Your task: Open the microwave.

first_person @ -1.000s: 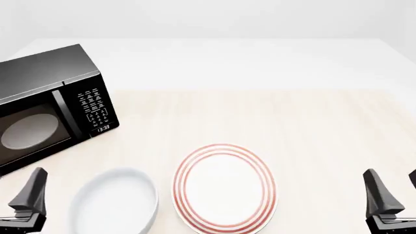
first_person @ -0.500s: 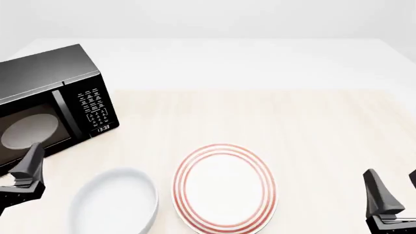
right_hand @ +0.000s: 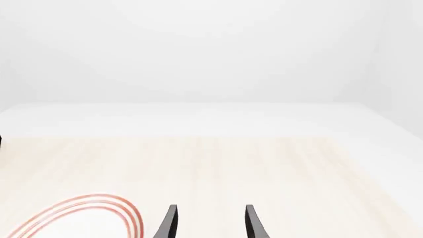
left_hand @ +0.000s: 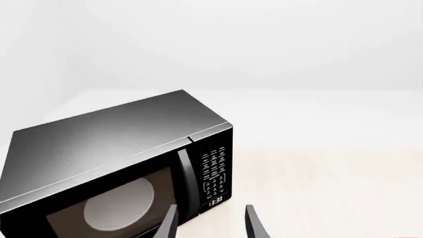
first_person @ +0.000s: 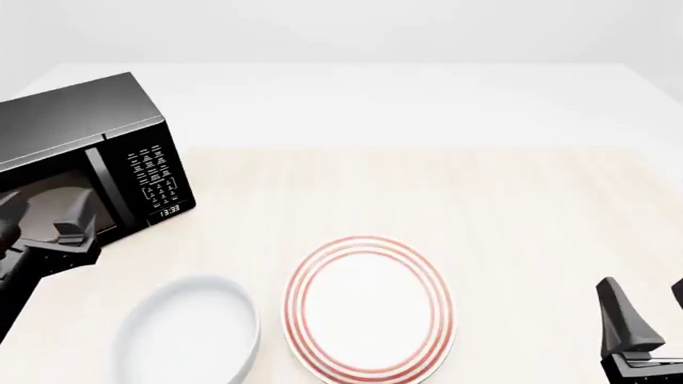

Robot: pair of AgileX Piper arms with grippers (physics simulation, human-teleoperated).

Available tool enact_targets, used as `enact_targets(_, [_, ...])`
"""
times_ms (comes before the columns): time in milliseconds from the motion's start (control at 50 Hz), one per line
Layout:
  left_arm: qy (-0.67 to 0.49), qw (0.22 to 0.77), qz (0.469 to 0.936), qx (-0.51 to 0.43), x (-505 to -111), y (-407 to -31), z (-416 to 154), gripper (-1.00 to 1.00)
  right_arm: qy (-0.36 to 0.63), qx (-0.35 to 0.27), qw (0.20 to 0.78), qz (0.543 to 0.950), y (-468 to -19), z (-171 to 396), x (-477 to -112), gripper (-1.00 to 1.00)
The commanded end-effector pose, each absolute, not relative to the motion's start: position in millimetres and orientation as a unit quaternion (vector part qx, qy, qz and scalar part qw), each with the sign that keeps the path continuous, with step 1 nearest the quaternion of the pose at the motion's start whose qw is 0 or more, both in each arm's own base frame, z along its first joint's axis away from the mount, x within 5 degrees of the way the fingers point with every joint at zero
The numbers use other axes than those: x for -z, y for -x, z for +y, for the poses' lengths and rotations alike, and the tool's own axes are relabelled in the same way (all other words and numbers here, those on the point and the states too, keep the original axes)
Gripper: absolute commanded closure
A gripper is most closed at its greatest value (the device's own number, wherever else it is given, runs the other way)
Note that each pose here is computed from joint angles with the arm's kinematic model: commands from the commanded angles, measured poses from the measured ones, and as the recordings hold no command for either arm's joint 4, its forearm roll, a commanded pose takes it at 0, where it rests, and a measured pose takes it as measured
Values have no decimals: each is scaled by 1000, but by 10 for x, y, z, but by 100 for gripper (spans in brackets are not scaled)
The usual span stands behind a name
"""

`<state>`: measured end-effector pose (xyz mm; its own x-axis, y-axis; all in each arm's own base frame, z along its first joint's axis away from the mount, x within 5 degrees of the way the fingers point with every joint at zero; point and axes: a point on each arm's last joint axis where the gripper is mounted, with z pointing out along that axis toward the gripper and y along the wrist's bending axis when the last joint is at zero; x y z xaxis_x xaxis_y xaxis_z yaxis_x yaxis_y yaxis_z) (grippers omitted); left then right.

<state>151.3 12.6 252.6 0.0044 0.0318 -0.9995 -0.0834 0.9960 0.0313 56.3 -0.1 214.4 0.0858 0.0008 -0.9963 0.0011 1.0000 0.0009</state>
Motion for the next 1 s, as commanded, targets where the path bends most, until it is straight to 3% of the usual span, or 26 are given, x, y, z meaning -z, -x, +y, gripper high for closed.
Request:
enact_targets(20, [16,699,713,-41,-2455,-1761,144,-100,-1,0,737,676,-563,-1,-2144,-100])
enact_targets(1000, [41,670,740,-35,-2073,-2308,251,-100,-1,0,737,676,-563,-1,-2144,-100])
